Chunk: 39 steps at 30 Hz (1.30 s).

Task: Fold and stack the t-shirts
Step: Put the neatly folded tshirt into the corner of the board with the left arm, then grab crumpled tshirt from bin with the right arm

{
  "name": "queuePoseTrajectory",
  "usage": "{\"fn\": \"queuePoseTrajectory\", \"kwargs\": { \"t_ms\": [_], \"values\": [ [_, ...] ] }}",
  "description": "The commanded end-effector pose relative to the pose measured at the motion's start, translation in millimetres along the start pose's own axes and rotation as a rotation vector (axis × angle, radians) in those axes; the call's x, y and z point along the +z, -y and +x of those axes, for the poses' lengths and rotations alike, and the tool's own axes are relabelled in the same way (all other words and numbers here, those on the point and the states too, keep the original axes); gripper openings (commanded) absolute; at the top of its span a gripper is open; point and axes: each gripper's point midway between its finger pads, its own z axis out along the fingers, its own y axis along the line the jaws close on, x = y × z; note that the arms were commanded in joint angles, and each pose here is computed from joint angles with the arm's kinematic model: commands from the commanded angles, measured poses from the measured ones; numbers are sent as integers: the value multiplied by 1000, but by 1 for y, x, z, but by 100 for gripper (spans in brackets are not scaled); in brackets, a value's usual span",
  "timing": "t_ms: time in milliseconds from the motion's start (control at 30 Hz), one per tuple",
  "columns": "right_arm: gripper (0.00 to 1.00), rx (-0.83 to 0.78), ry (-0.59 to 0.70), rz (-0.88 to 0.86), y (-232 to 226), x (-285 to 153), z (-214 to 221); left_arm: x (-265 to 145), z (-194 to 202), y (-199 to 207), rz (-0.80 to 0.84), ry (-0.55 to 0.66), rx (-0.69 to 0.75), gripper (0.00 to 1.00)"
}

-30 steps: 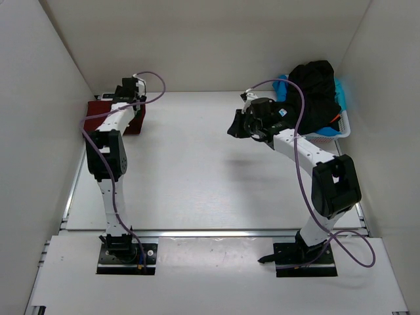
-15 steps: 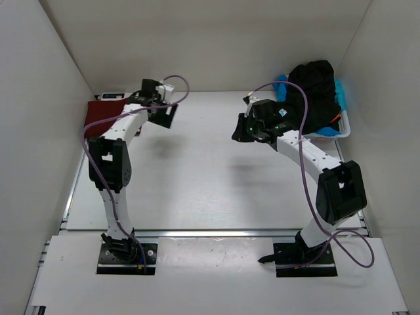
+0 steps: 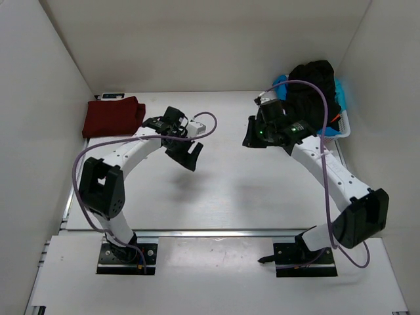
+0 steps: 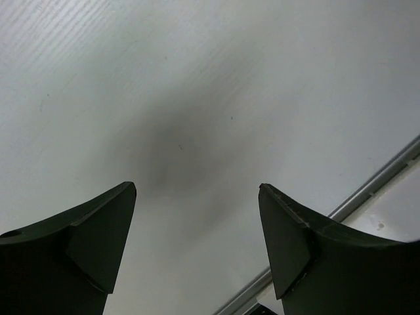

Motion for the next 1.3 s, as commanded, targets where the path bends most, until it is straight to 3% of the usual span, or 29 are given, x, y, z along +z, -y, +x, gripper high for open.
{"fn": "queuePoseTrajectory", "kwargs": {
  "t_ms": [0,200,333,467,633,767,867,1000,1133,1267],
  "values": [
    [11,65,-9,39,1,-37,7,-27,-4,25,52,76,12,86],
    [11,140,-44,39,11,-69,37,-32,25,54,38,74,78,88],
    [12,157,-14,26,27,-87,41,-36,27,52,24,94,43,88],
    [14,129,21,31,56,-102,33,-34,26,41,-40,78,43,88],
    [14,35,18,54,78,-124,22,-32,57,23,-100,10,69,88],
    [21,-105,17,71,61,-125,37,-27,92,4,-182,-103,123,85],
    [22,-61,29,-18,51,-125,42,-30,98,-22,-217,-108,-4,83],
    [21,-44,87,-44,47,-126,24,-51,72,-58,-173,3,-218,79],
    [23,-67,116,-58,47,-111,7,-62,39,-94,-289,24,-196,77],
    [21,13,130,-76,59,-96,-19,-79,-4,-134,-402,96,-169,77]
  ]
}}
